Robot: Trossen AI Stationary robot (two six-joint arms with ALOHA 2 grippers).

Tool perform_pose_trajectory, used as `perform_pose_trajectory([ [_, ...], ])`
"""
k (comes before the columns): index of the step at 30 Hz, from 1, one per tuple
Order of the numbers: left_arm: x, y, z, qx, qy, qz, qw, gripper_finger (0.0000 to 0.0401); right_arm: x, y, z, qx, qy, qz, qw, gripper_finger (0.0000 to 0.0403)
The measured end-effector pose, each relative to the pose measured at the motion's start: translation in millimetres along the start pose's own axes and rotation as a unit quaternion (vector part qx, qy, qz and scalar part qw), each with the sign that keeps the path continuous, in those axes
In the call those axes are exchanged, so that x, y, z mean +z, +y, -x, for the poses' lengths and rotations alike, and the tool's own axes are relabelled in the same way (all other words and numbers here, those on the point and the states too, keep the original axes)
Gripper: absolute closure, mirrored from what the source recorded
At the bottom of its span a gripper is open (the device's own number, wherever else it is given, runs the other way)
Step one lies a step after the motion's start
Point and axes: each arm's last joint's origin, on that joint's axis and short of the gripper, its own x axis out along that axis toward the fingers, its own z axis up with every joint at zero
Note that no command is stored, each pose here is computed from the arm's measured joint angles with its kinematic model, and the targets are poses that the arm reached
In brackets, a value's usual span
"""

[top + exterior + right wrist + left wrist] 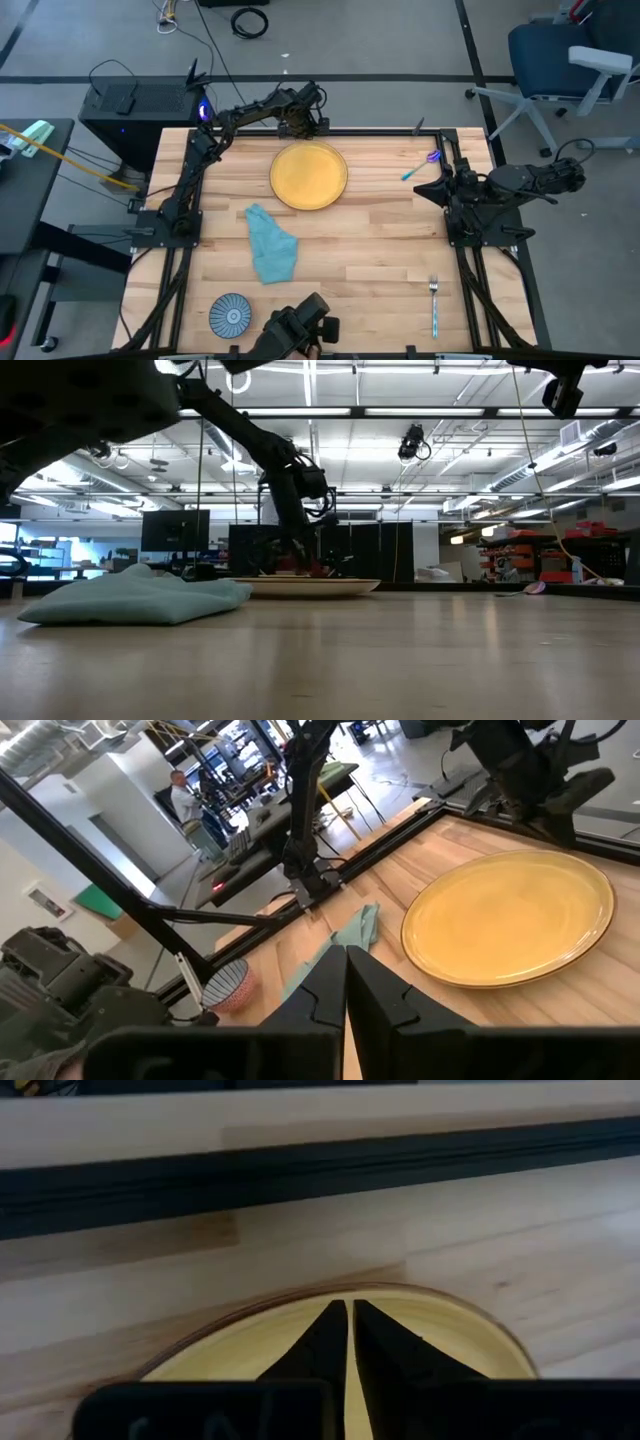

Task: Set table place
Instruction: Move the yellow plate to the middle of the table

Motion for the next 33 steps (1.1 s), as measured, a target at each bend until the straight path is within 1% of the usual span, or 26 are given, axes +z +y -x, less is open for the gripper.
perform_pose_trajectory([
  [3,3,-2,4,-0.003,-0.011,-0.009,1.0,0.0385,0,0,0,0.0,0.0,0.0,1.0,0.0386],
  [7,8,7,4,0.026,-0.021,-0.008,0.999,0.0394,0,0,0,0.0,0.0,-0.001,1.0,0.0386],
  [12,8,18,2,0.062,-0.003,-0.005,0.998,0.0383,0,0,0,-0.001,0.001,0.0,1.0,0.0386],
  [14,8,19,2,0.073,-0.006,-0.005,0.997,0.0376,-1,-1,0,-0.003,0.004,0.001,1.0,0.0386],
  [17,8,19,2,0.075,-0.008,-0.009,0.997,0.0374,-1,-1,0,-0.005,0.006,0.003,1.0,0.0386],
  [21,5,18,1,0.077,-0.005,-0.011,0.997,0.0385,-2,-1,0,-0.006,0.008,0.004,1.0,0.0386],
  [26,-2,19,-8,0.089,0.011,-0.013,0.996,0.0394,-2,-1,0,-0.006,0.008,0.004,1.0,0.0386],
  [33,-10,9,-11,0.081,0.013,-0.024,0.996,0.0375,-2,-1,0,-0.006,0.008,0.005,1.0,0.0386],
])
